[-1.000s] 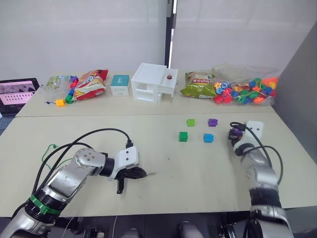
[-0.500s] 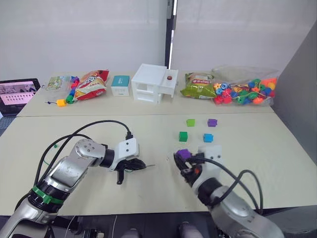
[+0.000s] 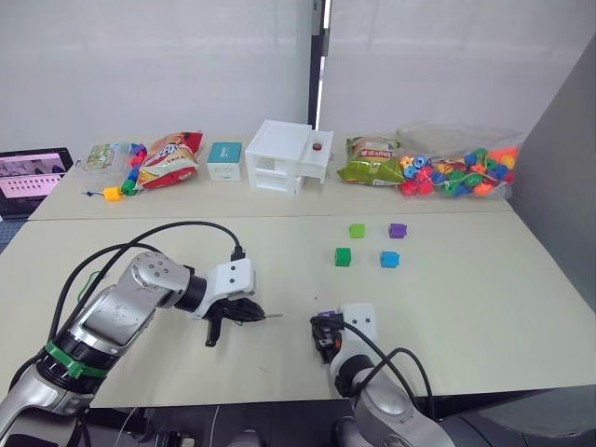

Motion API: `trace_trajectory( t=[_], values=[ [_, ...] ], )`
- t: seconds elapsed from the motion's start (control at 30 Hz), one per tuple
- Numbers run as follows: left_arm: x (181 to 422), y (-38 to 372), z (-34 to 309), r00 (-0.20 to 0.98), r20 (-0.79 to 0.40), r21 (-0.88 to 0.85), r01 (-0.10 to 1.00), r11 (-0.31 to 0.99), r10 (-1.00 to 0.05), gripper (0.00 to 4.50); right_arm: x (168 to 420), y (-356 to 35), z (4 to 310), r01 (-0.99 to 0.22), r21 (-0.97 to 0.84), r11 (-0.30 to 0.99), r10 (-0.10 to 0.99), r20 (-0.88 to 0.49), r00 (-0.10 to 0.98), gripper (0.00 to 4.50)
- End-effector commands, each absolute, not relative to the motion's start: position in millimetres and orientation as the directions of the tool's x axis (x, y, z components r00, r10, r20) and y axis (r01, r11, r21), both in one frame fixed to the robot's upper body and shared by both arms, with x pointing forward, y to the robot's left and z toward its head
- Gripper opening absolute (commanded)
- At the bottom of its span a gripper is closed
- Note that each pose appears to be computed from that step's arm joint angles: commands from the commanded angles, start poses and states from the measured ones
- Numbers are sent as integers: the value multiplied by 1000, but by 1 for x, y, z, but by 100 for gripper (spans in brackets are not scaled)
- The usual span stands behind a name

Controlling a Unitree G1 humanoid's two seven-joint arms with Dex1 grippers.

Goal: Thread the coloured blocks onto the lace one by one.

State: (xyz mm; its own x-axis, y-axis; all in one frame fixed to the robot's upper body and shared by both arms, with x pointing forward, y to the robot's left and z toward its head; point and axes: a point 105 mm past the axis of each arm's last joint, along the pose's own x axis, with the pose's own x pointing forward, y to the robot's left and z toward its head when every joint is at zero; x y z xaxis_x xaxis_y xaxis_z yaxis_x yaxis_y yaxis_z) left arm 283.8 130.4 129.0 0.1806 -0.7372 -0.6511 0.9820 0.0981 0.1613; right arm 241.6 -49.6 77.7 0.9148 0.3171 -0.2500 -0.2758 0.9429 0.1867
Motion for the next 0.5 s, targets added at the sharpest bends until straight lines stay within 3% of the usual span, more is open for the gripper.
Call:
trace_trajectory(
  t=[0.03, 0.13, 0.23, 0.3, 0.5],
  values=[
    [286, 124, 136, 207, -626, 205, 974, 98, -752, 0, 241, -65, 106, -369, 144, 918, 389, -158, 907, 362],
    [285, 119, 137, 213, -606, 209, 972, 105, -767, 0, 233, -66, 125, -579, 110, 808, 590, -125, 798, 445],
    [283, 117, 137, 218, -593, 208, 971, 114, -775, 0, 238, -78, 139, -736, 38, 675, 734, -133, 666, 445],
    [280, 117, 136, 221, -592, 207, 971, 119, -775, 0, 245, -83, 147, -861, -21, 508, 843, -194, 502, 445],
    [257, 115, 136, 170, -595, 120, 985, 121, -786, 0, 274, -86, 155, -983, -157, 95, 903, -401, 152, 445]
  ],
)
